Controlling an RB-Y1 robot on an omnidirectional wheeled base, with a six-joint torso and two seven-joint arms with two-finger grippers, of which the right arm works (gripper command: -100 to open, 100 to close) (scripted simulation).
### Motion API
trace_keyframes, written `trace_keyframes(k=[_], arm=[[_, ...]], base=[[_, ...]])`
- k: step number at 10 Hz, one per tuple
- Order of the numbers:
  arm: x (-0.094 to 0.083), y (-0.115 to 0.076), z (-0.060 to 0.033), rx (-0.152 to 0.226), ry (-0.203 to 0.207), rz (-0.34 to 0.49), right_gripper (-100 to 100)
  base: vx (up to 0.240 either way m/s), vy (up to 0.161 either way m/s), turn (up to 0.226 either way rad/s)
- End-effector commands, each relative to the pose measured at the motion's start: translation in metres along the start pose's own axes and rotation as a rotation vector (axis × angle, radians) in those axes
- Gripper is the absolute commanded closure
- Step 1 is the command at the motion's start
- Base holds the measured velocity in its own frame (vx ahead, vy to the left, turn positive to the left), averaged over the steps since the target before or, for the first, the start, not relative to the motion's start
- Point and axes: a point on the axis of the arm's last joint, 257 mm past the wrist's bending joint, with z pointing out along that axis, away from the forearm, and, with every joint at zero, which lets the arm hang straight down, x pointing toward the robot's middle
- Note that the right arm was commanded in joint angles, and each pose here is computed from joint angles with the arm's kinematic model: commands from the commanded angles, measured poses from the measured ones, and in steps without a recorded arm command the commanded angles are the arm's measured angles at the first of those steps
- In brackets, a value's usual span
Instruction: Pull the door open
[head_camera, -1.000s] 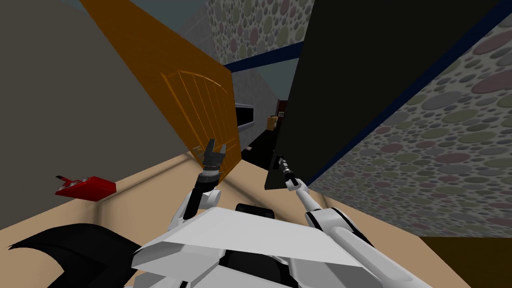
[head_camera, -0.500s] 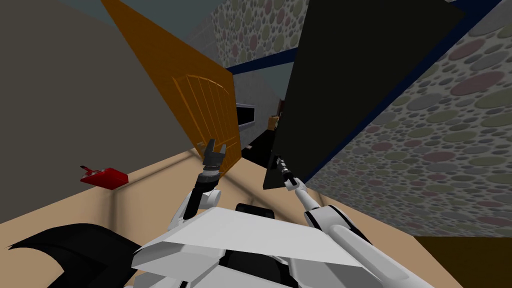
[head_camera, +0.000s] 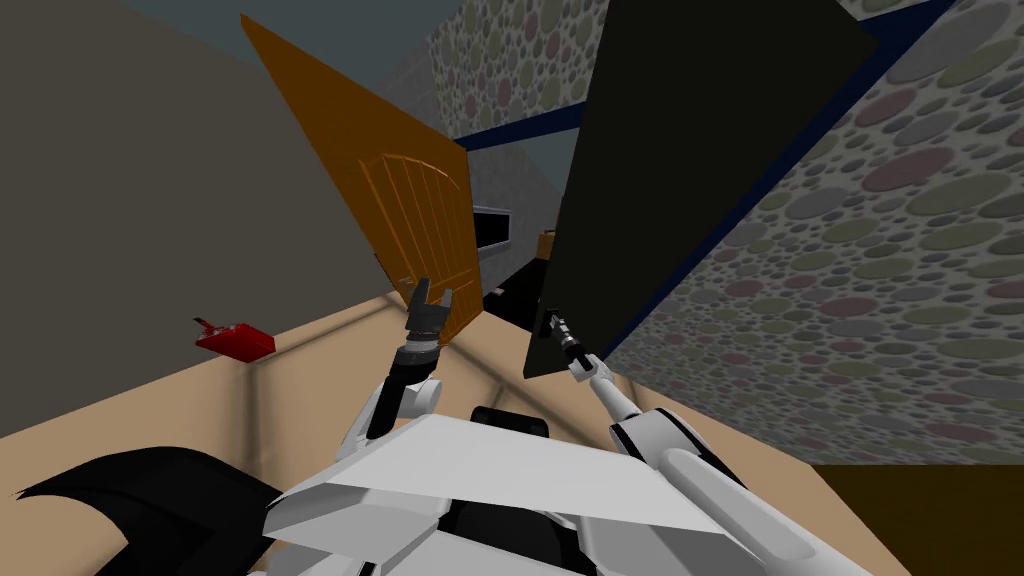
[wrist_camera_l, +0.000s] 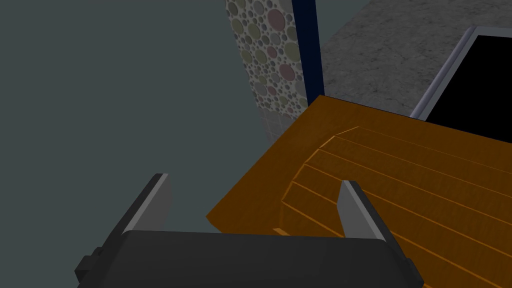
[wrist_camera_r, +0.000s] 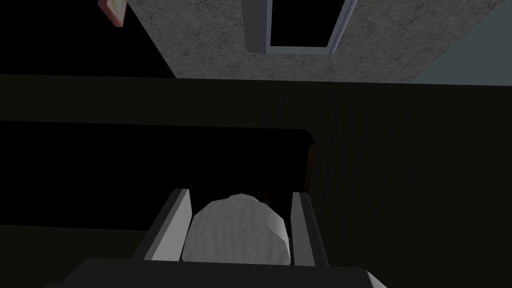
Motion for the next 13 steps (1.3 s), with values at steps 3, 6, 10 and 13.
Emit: trace_keyframes(k=[3, 6, 10, 13], arm=[[0.017, -0.003, -0.0034, 0.006, 0.064, 0.001, 100], [0.023, -0.006, -0.0046, 0.013, 0.084, 0.001, 100], [0.042, -0.004, -0.012, 0.006, 0.175, -0.001, 100], [0.058, -0.003, -0.0194, 0.004, 0.253, -0.001, 100]], base=[[-0.175, -0.158, 0.026], [-0.123, -0.127, 0.027], [-0.099, -0.14, 0.017], [-0.121, -0.151, -0.006]])
